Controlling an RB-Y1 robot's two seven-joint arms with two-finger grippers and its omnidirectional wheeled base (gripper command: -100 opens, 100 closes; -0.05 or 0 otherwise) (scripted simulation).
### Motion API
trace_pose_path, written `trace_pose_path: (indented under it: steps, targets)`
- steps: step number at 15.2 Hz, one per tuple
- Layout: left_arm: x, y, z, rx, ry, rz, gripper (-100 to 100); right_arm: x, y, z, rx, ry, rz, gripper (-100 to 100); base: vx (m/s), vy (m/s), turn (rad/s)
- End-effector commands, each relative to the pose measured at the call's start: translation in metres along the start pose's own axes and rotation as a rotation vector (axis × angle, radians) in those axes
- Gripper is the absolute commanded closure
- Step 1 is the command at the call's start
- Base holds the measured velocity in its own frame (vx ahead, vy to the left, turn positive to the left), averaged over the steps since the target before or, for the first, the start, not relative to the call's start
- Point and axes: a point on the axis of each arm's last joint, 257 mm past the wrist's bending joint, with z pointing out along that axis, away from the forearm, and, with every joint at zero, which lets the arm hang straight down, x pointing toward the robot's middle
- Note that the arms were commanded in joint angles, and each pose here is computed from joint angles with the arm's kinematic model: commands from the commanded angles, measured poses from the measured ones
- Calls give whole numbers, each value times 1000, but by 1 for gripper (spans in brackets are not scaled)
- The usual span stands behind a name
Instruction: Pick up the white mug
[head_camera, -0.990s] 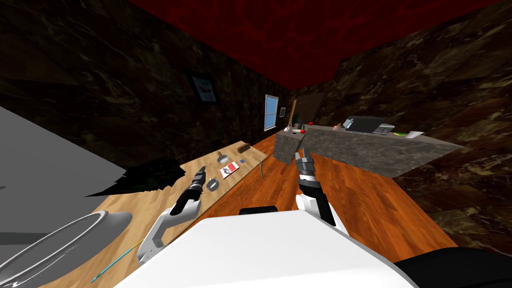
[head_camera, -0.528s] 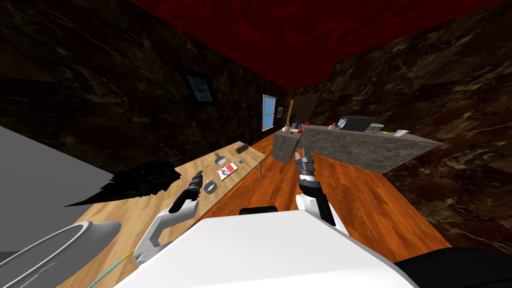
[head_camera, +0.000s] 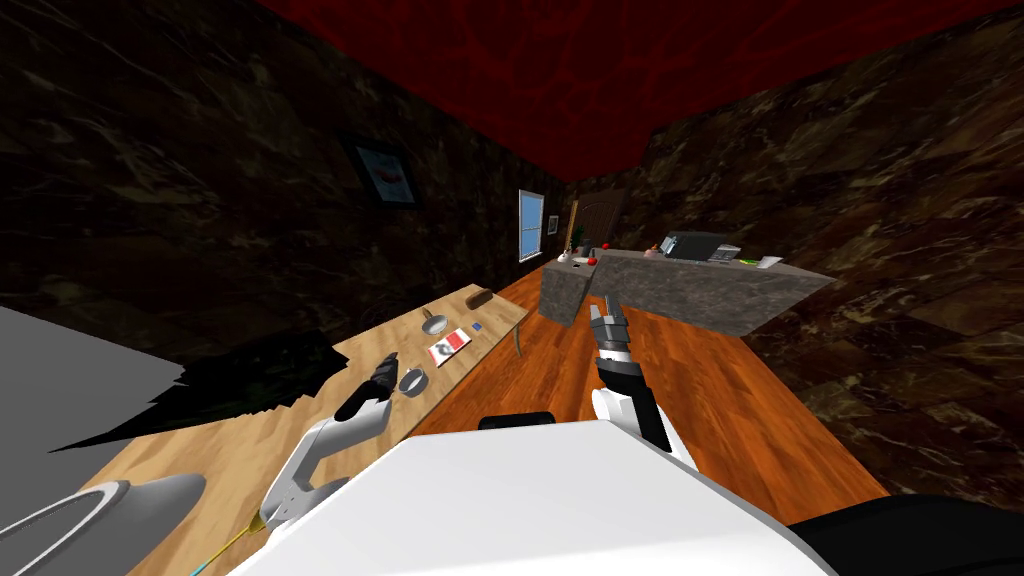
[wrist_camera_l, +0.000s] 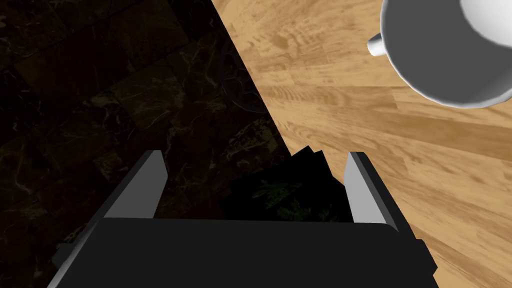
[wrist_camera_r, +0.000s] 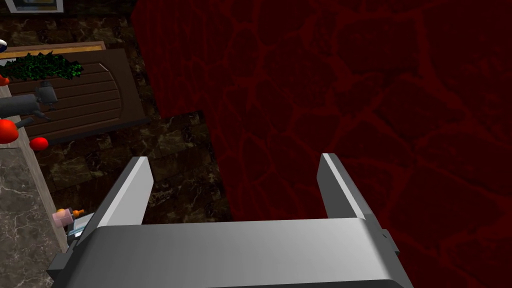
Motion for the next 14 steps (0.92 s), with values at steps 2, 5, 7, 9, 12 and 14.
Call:
trace_pose_path:
  steps: [2, 5, 7, 9, 12, 14]
  targets:
    - [-12, 20, 4, -75, -22, -21, -100, 0, 0, 0, 0, 0, 0, 0, 10, 4, -40]
    - [-21, 39, 6, -143, -40, -41, -100, 0, 0, 0, 0, 0, 0, 0, 16, 7, -104]
    - [-21, 49, 4, -182, -41, -41, -100, 0, 0, 0, 0, 0, 0, 0, 15, 9, -89]
    - [-29, 62, 5, -229, -58, -63, -100, 0, 0, 0, 0, 0, 0, 0, 11, 6, -44]
    - [-36, 80, 4, -296, -74, -86, -100, 0, 0, 0, 0, 0, 0, 0, 16, 8, -95]
    - [-36, 89, 1, -331, -74, -87, -100, 0, 0, 0, 0, 0, 0, 0, 16, 11, -83]
